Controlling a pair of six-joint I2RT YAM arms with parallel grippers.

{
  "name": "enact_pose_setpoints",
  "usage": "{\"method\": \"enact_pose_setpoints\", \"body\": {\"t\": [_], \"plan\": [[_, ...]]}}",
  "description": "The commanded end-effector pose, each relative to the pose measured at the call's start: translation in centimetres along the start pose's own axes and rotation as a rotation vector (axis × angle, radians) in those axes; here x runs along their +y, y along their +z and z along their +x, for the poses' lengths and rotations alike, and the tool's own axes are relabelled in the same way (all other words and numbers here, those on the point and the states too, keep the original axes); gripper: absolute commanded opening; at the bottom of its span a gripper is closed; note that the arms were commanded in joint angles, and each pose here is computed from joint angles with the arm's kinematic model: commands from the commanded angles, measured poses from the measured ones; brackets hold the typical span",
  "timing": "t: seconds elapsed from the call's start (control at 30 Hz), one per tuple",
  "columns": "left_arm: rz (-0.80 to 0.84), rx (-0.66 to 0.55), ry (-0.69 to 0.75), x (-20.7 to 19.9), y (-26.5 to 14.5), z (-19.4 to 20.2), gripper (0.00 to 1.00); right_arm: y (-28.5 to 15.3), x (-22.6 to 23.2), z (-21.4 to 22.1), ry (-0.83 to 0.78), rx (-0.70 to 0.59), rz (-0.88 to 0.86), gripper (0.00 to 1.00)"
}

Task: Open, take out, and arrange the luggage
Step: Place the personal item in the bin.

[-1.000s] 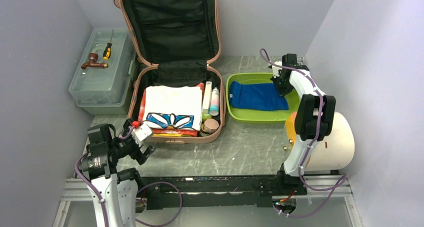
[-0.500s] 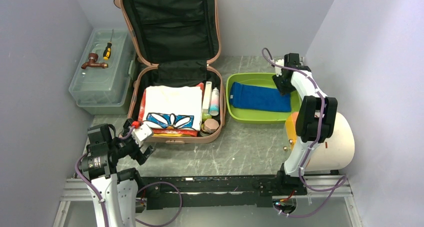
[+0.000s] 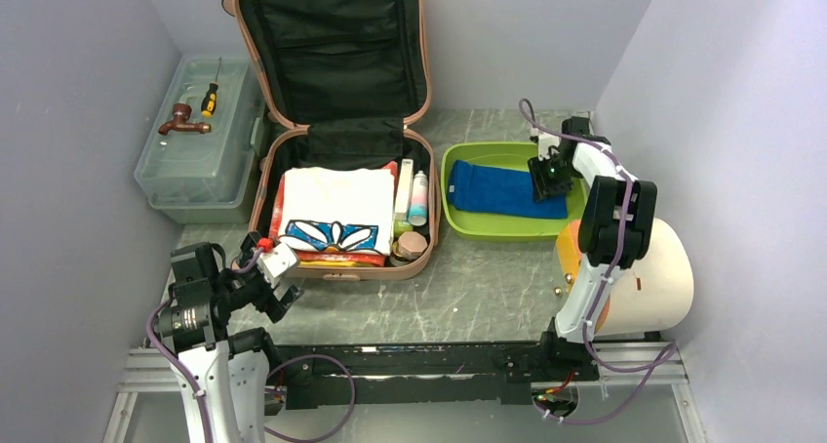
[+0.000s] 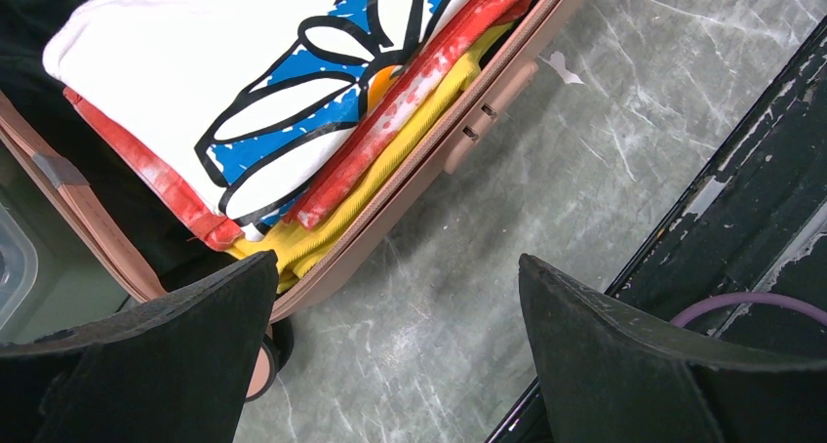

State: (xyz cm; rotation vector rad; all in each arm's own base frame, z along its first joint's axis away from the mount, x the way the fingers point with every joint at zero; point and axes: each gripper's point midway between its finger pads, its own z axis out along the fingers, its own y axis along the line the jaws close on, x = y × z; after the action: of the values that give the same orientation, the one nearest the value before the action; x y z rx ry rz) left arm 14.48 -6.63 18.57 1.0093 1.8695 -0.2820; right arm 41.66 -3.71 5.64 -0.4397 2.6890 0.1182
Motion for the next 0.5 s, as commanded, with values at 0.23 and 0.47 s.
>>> {"method": "enact_pose_setpoints", "body": {"t": [0.23, 0.47], "plan": [[0.012, -0.031, 0.01, -0.2, 0.0, -0.6, 0.99, -5.3, 0.5, -4.2, 0.078, -0.228, -0.033, 0.49], [0.014, -0.03, 0.008, -0.2, 0.0, -0.6, 0.99, -5.3, -0.2, -3.8, 0.05, -0.22, 0.019, 0.61]]}}
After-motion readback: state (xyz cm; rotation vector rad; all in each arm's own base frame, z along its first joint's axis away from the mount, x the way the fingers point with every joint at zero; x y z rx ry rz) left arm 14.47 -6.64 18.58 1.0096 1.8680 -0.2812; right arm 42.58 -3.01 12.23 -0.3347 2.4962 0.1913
